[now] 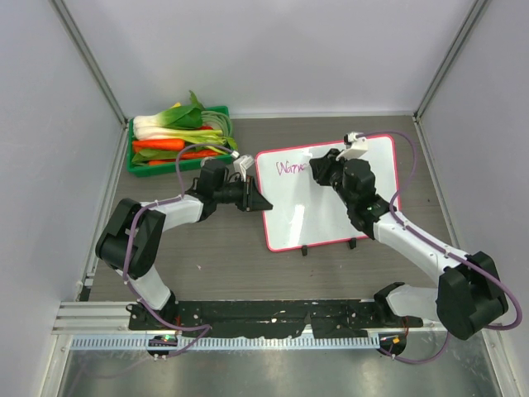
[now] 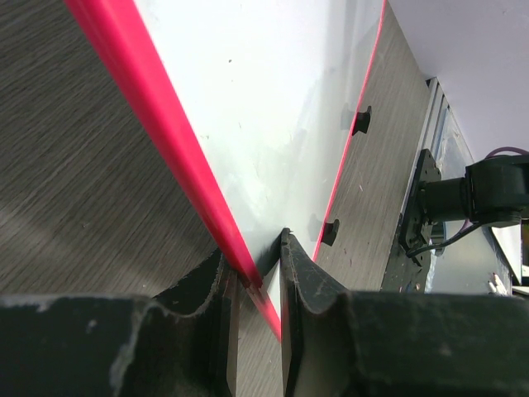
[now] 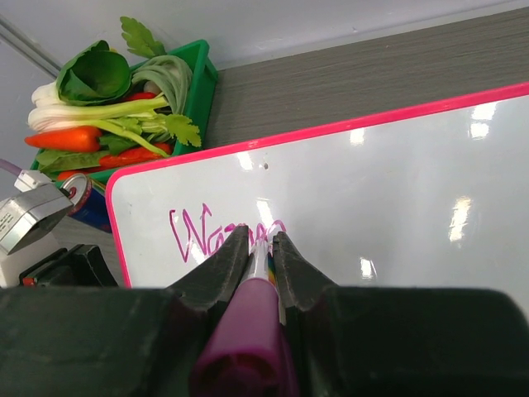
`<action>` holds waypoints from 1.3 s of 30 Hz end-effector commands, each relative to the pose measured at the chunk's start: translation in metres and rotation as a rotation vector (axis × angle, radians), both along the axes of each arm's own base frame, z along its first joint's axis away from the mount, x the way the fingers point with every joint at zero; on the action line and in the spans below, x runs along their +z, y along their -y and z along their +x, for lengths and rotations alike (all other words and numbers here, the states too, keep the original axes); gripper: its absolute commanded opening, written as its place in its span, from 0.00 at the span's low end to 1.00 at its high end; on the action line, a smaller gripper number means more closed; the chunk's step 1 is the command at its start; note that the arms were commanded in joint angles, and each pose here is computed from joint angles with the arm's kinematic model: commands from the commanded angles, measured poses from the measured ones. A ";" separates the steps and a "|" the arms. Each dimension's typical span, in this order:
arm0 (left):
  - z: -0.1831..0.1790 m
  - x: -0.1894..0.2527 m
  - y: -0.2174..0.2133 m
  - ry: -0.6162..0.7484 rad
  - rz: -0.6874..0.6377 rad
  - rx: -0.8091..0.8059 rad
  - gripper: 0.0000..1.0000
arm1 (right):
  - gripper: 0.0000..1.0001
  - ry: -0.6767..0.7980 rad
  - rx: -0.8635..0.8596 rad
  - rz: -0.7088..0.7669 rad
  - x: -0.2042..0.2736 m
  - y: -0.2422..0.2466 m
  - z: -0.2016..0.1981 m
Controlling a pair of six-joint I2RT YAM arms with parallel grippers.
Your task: Write a sentence on the whiteboard
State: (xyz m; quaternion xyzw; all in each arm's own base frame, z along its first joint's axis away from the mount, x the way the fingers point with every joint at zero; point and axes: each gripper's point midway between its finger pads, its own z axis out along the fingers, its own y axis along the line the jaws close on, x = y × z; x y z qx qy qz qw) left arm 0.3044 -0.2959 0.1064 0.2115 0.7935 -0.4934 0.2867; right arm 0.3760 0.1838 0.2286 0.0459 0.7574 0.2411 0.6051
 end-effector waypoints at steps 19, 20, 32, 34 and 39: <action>-0.009 -0.037 -0.005 0.007 0.122 -0.017 0.00 | 0.01 0.029 -0.049 0.000 0.007 0.008 0.005; -0.009 -0.037 -0.005 0.007 0.122 -0.017 0.00 | 0.01 0.032 -0.057 0.000 0.008 0.009 0.006; -0.009 -0.036 -0.005 0.007 0.122 -0.017 0.00 | 0.01 0.047 -0.094 -0.001 0.017 0.012 0.018; -0.009 -0.037 -0.005 0.007 0.124 -0.017 0.00 | 0.01 0.044 -0.103 -0.005 0.017 0.014 0.017; -0.008 -0.037 -0.005 0.006 0.126 -0.016 0.00 | 0.02 0.034 -0.120 -0.024 0.013 0.021 0.013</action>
